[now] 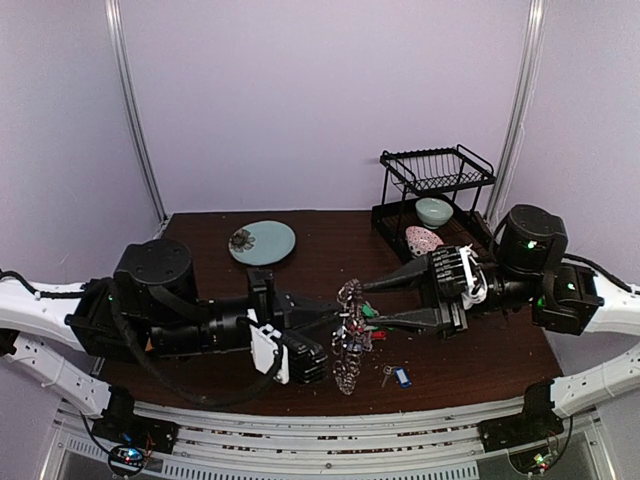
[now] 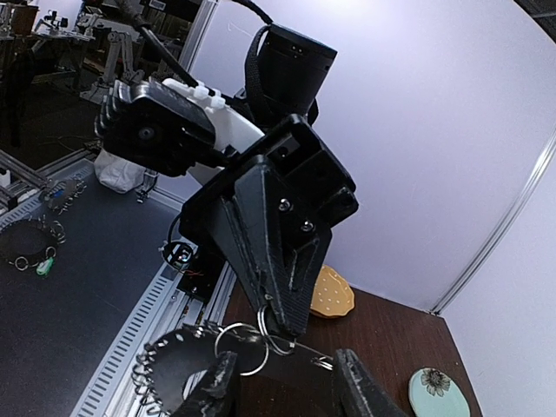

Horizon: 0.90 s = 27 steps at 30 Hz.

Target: Put the keys on the keyring

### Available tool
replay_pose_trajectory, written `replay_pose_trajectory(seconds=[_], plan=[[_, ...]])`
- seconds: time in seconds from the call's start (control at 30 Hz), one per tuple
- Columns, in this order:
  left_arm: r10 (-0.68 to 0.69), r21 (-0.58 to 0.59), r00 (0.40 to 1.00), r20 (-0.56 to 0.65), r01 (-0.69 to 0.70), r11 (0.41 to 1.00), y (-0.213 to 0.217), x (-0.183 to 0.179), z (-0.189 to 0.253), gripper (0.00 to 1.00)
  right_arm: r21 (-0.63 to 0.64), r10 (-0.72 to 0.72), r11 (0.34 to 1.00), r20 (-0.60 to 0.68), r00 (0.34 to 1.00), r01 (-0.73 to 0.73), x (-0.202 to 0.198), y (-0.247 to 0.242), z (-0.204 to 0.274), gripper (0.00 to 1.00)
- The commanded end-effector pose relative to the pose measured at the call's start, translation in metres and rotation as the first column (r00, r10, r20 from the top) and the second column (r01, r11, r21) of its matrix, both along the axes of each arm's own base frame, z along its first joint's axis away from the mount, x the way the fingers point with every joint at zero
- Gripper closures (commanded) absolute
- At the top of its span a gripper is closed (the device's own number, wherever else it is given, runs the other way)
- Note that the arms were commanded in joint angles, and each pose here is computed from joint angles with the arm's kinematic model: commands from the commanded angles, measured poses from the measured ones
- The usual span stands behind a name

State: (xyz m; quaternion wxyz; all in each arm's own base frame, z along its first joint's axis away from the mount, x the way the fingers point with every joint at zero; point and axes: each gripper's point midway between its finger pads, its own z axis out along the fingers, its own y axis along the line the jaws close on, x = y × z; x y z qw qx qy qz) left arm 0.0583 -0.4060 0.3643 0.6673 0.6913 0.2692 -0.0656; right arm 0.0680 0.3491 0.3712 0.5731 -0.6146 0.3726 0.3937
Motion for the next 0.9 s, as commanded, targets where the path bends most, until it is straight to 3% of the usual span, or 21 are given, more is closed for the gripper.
replay_pose_trajectory(seconds=[0.0,0.2,0.4,0.53,0.63,0.87], plan=[[0.034,-0.162,0.990,-0.138,-0.056,0.985,0.008,0.007,0.032,1.00,0.015,-0.001,1.000,0.007,1.000,0.001,0.000,0.000,0.008,0.65],[0.034,-0.143,0.989,-0.145,-0.055,0.988,0.003,0.007,0.026,1.00,0.067,-0.050,0.997,0.053,0.997,0.047,0.008,0.003,0.022,0.72],[0.044,-0.127,0.985,-0.164,-0.065,0.990,0.001,0.009,0.025,1.00,0.000,-0.025,1.000,0.064,0.998,0.025,0.006,0.011,0.009,0.68],[0.047,-0.125,0.985,-0.166,-0.068,0.990,0.001,0.009,0.025,1.00,-0.003,-0.022,1.000,0.066,0.998,0.022,0.005,0.014,0.009,0.79],[0.046,-0.133,0.985,-0.167,-0.069,0.989,0.001,0.009,0.028,1.00,-0.014,-0.023,1.000,0.071,0.997,0.024,0.006,0.015,0.007,0.81],[0.047,-0.142,0.980,-0.195,-0.075,0.987,-0.002,0.010,0.029,1.00,-0.046,-0.034,0.998,0.080,0.996,0.038,0.007,0.019,-0.002,0.78]])
